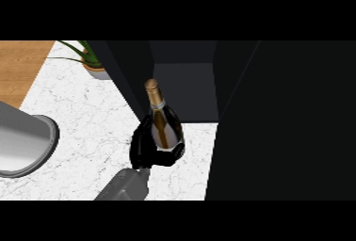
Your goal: Pick up the wine, place it into the cabinet and close the cabinet
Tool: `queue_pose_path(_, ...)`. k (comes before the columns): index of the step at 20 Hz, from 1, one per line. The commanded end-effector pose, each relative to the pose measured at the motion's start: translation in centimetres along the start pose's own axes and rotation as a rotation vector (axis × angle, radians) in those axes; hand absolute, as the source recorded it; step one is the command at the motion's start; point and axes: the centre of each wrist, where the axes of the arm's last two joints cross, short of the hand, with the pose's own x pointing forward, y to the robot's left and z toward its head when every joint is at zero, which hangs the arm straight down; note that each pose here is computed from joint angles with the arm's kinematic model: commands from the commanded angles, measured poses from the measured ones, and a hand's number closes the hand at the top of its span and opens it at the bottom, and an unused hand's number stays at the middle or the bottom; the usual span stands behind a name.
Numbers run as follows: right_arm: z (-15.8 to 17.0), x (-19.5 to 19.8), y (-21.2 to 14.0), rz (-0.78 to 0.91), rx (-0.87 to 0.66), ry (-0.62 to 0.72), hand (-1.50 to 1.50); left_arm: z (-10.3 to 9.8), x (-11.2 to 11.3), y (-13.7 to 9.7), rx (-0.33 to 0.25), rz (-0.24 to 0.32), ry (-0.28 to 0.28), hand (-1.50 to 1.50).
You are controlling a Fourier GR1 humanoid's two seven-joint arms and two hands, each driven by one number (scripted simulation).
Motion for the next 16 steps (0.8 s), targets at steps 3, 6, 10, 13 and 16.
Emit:
queue_pose_path(3, 0.6, -0.1, -0.6, -0.026, 0.016, -0.022, -1.50, -2.7, 0.3, -0.7, 0.000, -0.014, -0.027, 1.50)
queue_pose_path(6, 0.4, -0.3, -1.8, -0.018, -0.011, -0.016, -1.50, -4.3, 1.6, -2.3, -0.009, -0.012, -0.024, 1.50)
queue_pose_path(10, 1.4, -0.3, -0.9, -0.026, 0.031, -0.030, -1.50, -5.3, 1.1, -3.3, 0.043, -0.033, -0.017, 1.50)
queue_pose_path(13, -0.3, -1.2, -1.7, -0.022, 0.017, -0.018, -1.50, -5.7, 1.1, -2.6, 0.043, -0.031, -0.012, 1.50)
queue_pose_path(16, 0.1, -0.2, -0.4, -0.023, 0.010, -0.014, -1.50, -9.1, 3.3, -3.9, 0.051, 0.004, -0.039, 1.50)
